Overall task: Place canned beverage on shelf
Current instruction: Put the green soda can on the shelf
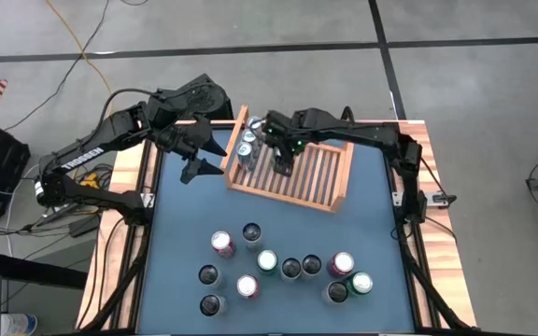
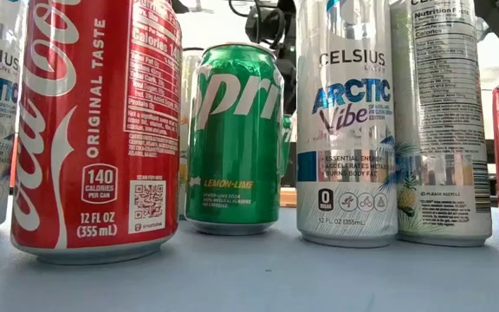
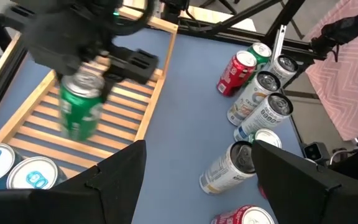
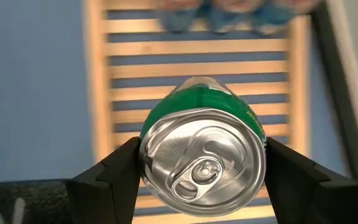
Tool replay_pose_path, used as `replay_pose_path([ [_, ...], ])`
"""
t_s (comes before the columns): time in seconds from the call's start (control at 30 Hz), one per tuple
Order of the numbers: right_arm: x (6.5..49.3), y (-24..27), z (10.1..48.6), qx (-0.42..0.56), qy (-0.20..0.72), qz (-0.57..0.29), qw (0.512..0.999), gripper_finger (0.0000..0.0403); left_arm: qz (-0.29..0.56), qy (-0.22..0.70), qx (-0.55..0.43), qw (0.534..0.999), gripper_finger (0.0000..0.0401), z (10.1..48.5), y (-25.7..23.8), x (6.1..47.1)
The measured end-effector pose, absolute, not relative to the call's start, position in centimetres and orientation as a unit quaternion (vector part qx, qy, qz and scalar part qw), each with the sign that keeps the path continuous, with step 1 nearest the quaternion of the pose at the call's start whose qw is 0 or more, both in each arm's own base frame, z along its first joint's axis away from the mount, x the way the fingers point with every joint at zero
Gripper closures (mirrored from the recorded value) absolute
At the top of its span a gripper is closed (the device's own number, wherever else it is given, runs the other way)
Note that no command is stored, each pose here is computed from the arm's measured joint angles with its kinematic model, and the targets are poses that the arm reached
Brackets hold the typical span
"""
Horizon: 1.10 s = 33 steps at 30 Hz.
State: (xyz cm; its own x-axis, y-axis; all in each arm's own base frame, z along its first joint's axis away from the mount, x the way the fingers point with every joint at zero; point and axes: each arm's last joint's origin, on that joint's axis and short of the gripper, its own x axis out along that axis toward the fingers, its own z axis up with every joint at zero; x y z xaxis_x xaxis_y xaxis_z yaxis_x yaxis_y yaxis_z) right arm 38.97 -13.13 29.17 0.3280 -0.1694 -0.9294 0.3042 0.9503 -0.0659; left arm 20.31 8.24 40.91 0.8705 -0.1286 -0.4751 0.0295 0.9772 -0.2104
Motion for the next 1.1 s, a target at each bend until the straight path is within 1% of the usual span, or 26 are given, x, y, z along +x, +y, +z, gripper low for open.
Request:
replay_pose_path([
  [0.13, 39.7, -12.5, 28.6, 0.067, 0.558, -0.123, 0.818, 0.0131, -0.043, 0.258, -0.096, 0.96, 0.0122, 40.8, 8.2, 20.2],
  [0.23, 40.2, -12.5, 27.8, 0.064, 0.562, -0.123, 0.815, 0.0131, -0.044, 0.263, -0.095, 0.959, 0.0122, 40.6, 8.3, 20.5],
  [0.47, 40.6, -12.3, 27.2, 0.069, 0.565, -0.112, 0.815, 0.0131, -0.043, 0.267, -0.097, 0.958, 0.0122, 40.4, 8.5, 20.8],
  [0.6, 40.8, -12.2, 27.4, 0.069, 0.554, -0.109, 0.823, 0.0131, -0.043, 0.266, -0.097, 0.958, 0.0122, 40.4, 8.5, 20.8],
  [0.73, 40.7, -12.2, 27.3, 0.075, 0.558, -0.101, 0.82, 0.0131, -0.042, 0.267, -0.1, 0.958, 0.0122, 40.4, 8.5, 20.8],
  [0.93, 41.6, -11.9, 25.8, 0.072, 0.568, -0.087, 0.815, 0.0131, -0.042, 0.267, -0.101, 0.958, 0.0122, 40.4, 8.5, 20.8],
  [1.1, 41.9, -11.7, 25.6, 0.063, 0.568, -0.081, 0.817, 0.0128, -0.04, 0.267, -0.101, 0.958, 0.0122, 40.4, 8.5, 20.8],
])
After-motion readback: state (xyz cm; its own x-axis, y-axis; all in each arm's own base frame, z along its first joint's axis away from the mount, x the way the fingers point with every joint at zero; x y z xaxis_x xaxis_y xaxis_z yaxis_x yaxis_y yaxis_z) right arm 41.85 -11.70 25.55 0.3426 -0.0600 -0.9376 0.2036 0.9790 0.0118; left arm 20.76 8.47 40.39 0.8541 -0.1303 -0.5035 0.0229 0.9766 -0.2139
